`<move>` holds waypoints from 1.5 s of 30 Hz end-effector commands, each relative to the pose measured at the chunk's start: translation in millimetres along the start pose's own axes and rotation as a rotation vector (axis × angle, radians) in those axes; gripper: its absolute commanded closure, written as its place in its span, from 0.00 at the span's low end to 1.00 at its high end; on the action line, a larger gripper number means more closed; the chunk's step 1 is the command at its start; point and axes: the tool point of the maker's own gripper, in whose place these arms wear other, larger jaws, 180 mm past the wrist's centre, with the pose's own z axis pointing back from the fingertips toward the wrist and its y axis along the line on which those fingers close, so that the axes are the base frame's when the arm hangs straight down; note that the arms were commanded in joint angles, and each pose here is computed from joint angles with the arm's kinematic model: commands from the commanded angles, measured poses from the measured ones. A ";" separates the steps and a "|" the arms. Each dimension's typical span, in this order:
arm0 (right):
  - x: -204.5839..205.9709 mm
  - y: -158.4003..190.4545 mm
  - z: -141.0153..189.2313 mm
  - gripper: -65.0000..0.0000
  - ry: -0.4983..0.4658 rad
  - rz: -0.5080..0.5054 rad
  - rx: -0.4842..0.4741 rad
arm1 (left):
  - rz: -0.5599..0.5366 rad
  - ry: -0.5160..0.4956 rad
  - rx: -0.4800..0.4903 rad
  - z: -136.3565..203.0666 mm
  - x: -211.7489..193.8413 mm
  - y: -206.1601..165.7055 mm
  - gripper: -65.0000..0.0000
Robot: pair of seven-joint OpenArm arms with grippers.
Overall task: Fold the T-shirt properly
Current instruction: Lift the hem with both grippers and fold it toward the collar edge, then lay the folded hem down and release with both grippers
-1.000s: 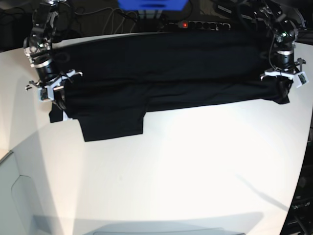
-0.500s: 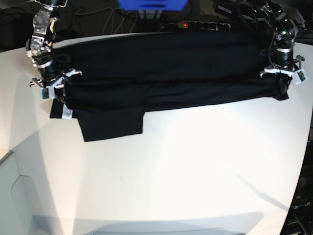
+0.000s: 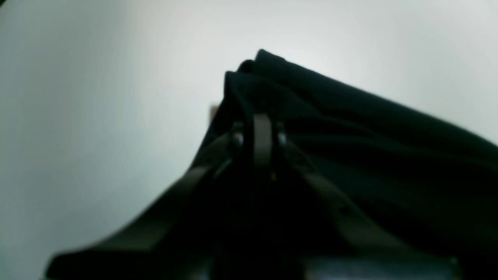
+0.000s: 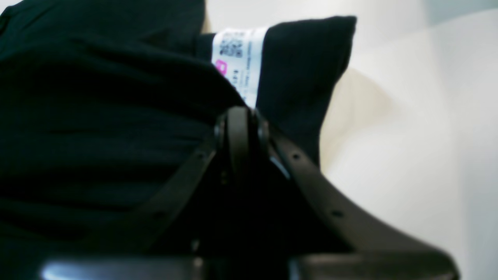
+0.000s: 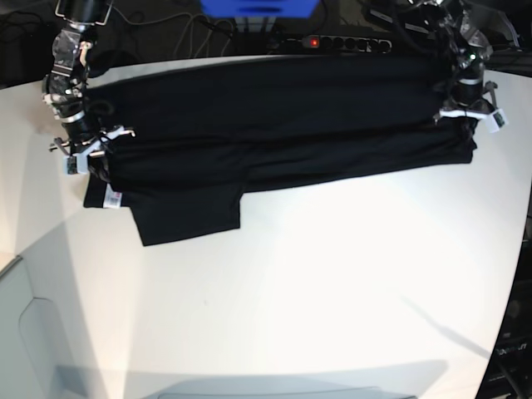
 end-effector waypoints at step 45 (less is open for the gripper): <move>33.2 -56.8 21.3 1.00 -0.073 0.011 -0.154 | -0.019 -0.053 -0.076 -19.2 29.0 -35.2 1.00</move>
